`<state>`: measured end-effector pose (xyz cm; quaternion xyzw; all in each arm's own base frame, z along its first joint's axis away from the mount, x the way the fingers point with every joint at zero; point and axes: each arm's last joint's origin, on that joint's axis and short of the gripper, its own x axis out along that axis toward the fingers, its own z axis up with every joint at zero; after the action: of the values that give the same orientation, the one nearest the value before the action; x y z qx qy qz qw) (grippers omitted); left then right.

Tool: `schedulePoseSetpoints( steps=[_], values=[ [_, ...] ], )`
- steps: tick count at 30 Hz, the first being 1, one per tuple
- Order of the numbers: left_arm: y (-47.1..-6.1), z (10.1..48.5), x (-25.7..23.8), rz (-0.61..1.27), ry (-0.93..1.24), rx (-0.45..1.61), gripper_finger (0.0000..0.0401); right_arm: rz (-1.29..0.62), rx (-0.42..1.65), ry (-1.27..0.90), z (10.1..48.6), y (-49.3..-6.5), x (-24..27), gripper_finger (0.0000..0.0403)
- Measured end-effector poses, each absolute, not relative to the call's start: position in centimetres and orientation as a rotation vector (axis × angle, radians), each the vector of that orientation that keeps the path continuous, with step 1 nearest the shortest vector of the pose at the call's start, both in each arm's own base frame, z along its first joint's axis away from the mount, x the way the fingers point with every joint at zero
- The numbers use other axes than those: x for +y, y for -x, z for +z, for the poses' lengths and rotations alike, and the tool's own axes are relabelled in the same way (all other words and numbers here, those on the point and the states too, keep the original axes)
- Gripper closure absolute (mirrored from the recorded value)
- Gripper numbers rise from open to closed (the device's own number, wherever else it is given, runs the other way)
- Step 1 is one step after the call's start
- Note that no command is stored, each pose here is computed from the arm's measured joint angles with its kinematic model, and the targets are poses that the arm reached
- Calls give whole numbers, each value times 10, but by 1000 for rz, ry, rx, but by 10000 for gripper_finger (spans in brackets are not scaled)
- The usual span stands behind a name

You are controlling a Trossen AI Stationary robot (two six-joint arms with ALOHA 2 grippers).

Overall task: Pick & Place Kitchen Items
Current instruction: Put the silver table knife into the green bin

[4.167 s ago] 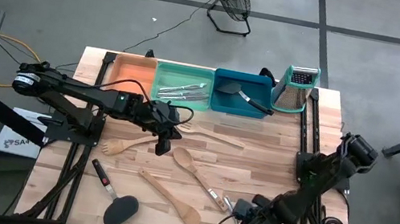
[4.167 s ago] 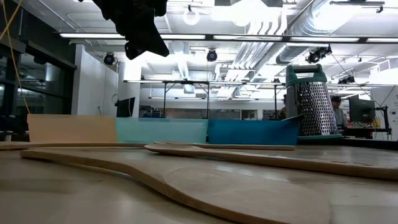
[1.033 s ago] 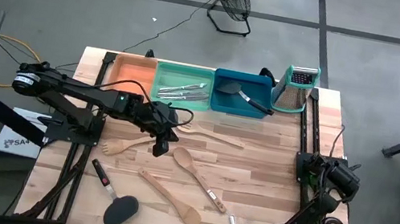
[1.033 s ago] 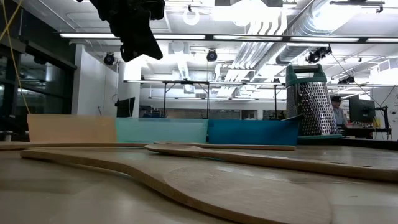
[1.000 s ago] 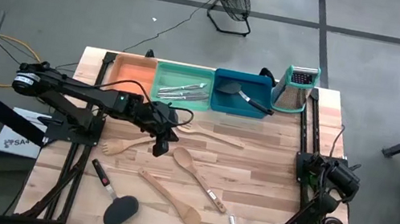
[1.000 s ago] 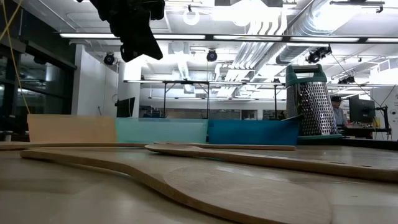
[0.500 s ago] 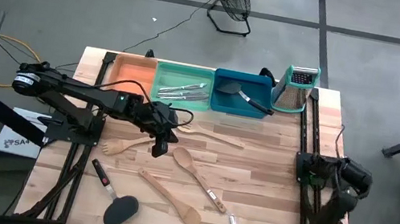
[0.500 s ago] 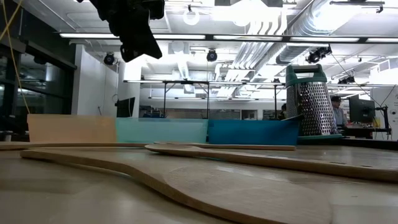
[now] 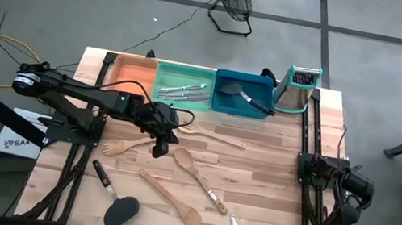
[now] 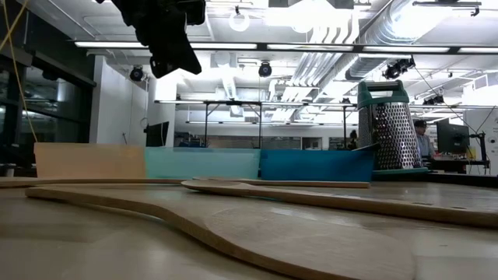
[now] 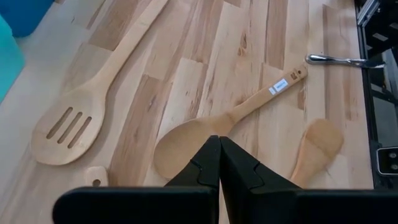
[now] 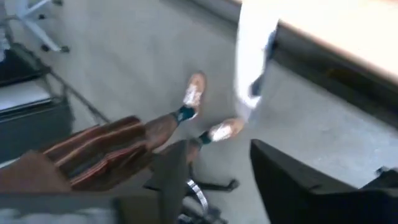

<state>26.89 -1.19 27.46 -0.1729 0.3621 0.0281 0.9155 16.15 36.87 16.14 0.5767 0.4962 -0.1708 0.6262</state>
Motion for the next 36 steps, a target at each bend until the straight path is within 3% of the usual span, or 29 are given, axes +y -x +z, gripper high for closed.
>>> schedulePoseSetpoints(
  steps=[3, 6, 22, 36],
  values=[
    [-269, 274, -12, 41, 365, 752, 401, -422, 1139, -1292, 147, -160, 368, 183],
    [-268, 274, -13, 34, 370, 762, 401, -425, 1102, -1277, 141, -158, 366, 165],
    [-268, 274, -13, 44, 400, 766, 401, -331, 1085, -1298, 123, -151, 360, 172],
    [-268, 274, -13, 66, 432, 764, 401, -388, 1201, -1369, 120, -164, 355, 172]
  ],
)
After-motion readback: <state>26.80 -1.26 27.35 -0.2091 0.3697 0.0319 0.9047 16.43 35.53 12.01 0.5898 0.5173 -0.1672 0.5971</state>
